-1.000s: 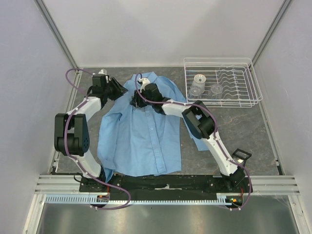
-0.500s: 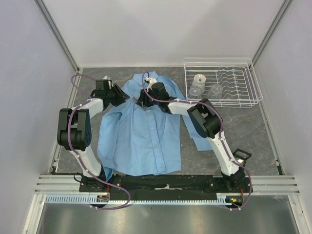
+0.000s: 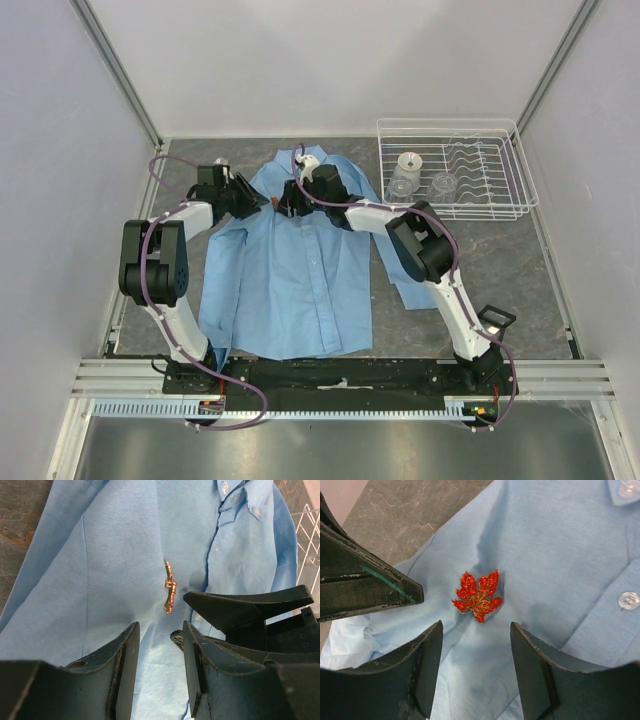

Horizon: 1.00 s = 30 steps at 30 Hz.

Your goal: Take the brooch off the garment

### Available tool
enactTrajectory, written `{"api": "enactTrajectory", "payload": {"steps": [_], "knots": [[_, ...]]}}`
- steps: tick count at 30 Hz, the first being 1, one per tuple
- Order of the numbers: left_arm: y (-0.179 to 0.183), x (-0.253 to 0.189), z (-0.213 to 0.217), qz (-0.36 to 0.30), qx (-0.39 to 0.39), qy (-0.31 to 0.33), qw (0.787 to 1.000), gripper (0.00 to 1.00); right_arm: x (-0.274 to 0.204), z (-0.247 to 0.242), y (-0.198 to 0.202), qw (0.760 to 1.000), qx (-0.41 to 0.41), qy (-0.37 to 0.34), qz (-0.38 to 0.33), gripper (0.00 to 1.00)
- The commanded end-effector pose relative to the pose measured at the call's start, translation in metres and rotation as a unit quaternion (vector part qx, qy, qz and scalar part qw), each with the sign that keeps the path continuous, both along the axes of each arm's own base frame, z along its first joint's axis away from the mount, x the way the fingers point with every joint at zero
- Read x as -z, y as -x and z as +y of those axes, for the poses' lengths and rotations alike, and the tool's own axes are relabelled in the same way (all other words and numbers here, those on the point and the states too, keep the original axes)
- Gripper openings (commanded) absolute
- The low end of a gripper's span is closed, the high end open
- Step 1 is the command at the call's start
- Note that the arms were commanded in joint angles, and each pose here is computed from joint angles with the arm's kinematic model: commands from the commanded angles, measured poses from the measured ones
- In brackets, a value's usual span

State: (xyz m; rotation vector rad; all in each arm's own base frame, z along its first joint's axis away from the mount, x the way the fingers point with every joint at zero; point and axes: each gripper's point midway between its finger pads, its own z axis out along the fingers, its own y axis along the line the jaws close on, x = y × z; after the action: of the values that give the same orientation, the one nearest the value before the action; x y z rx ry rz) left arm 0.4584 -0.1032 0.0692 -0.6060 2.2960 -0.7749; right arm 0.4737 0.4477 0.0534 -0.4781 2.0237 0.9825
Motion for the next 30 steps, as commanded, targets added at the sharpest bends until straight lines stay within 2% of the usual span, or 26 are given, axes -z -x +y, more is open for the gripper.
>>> {"api": "enactTrajectory", "payload": {"steps": [1,5,6,7,10,17,24,30], "knots": [[-0.016,-0.029,-0.004,-0.039,0.001,0.025,0.999,0.46,-0.024,0.013,-0.007,0.999,-0.013,-0.006,-0.039,0.64],[-0.019,-0.035,-0.006,-0.055,0.018,0.011,0.998,0.42,-0.022,-0.012,-0.032,0.997,0.076,0.024,-0.017,0.57],[-0.019,-0.034,-0.005,-0.051,0.016,0.001,0.999,0.41,-0.023,-0.017,-0.033,0.996,0.091,0.009,0.003,0.51],[-0.021,-0.035,-0.005,-0.055,0.015,-0.010,0.998,0.40,-0.033,-0.024,-0.041,0.995,0.103,-0.017,0.000,0.48],[-0.024,-0.043,-0.018,-0.073,0.030,-0.032,0.996,0.34,-0.039,-0.032,-0.034,0.994,0.102,-0.049,0.007,0.40],[-0.045,-0.032,-0.044,-0.053,0.043,0.015,0.998,0.23,-0.028,-0.021,-0.026,0.996,0.062,-0.059,0.025,0.35],[-0.043,0.003,-0.019,-0.005,0.015,-0.021,1.000,0.20,-0.035,-0.011,-0.022,0.994,0.044,-0.098,0.029,0.30],[-0.034,0.013,0.003,0.002,0.004,-0.053,0.999,0.18,-0.030,0.007,-0.018,0.989,0.017,-0.134,0.056,0.31]]}}
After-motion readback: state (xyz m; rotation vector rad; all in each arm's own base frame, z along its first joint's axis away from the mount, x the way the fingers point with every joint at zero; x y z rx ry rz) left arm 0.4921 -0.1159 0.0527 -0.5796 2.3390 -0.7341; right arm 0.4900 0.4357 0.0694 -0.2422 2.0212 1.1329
